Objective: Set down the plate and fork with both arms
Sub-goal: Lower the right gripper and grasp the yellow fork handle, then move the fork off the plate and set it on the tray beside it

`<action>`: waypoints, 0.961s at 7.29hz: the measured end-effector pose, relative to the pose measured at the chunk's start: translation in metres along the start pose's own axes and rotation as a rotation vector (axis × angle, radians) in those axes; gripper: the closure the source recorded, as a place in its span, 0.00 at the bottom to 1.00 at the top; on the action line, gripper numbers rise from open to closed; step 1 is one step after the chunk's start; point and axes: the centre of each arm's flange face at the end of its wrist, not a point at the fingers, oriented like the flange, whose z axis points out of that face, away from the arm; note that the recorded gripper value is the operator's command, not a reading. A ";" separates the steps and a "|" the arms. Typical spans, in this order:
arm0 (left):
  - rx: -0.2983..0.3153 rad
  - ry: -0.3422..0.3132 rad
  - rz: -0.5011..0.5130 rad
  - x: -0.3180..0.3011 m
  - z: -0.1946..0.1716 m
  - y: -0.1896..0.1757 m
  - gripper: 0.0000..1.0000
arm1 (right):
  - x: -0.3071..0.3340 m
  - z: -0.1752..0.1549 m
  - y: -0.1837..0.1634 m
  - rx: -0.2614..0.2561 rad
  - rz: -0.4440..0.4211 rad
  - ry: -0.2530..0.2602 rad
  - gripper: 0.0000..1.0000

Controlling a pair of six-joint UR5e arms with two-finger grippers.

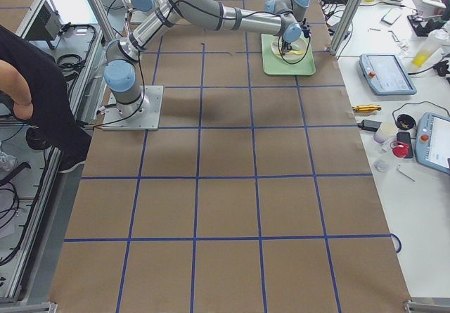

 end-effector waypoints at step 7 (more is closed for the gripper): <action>0.001 0.000 0.000 0.000 0.000 0.000 0.00 | 0.035 -0.053 0.030 0.016 0.007 0.012 0.83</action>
